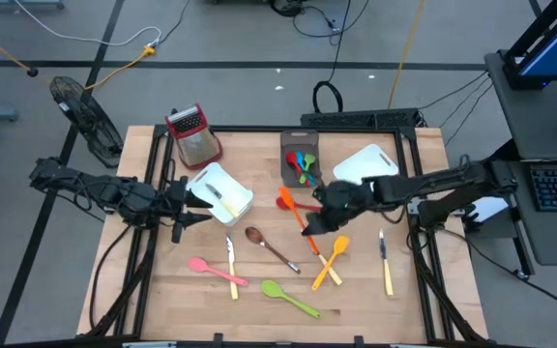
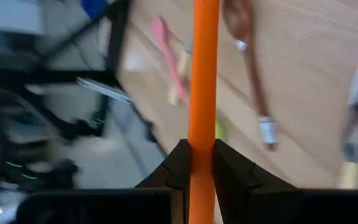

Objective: Pick & Place Kitchen Items
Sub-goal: Put the orange spatula into the black bin

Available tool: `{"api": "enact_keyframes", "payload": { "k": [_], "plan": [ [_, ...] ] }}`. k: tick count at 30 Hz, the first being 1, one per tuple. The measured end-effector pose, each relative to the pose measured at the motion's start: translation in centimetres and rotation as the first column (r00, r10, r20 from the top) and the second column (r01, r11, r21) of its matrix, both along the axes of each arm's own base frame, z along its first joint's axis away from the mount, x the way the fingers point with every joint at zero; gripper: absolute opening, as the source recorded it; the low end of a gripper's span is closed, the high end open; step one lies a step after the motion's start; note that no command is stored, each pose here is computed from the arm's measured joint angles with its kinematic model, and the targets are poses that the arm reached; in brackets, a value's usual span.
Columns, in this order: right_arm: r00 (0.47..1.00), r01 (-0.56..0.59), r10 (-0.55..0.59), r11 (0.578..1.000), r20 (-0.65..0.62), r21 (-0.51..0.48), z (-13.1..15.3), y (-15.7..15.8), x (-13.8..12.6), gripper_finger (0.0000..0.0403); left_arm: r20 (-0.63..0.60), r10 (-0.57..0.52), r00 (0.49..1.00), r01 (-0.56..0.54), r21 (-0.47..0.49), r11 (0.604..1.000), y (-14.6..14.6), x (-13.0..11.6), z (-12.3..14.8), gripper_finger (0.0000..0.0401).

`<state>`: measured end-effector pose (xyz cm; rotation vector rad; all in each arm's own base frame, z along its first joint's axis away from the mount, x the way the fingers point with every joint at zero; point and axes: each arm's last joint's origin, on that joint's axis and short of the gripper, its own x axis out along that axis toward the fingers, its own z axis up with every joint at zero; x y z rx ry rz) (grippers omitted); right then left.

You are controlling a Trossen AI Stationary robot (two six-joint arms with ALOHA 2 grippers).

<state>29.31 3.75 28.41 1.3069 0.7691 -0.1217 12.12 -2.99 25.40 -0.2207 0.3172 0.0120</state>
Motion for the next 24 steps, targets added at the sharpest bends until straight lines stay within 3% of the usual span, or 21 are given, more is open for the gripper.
{"api": "enact_keyframes", "payload": {
  "k": [5, 14, 24],
  "plan": [
    [0.995, 0.092, -0.097, 0.978, 0.019, 0.189, 1.6, -3.2, -0.5, 0.0035, 0.000, 0.000, 1.000, 0.000, 0.000, 1.000, 0.0, 0.0, 0.0, 0.0154],
    [0.989, 0.141, -0.142, 0.903, -0.028, 0.407, 1.6, -10.2, -1.5, 0.0035, 0.025, -0.001, 1.000, 0.001, -0.003, 1.000, 0.0, 0.1, 0.2, 0.0154],
    [0.986, 0.164, -0.152, 0.820, -0.068, 0.548, -1.1, -16.7, -1.4, 0.0037, 0.036, 0.122, 0.992, -0.123, 0.028, 0.992, 0.4, 0.1, 0.2, 0.0154]
  ]
}}
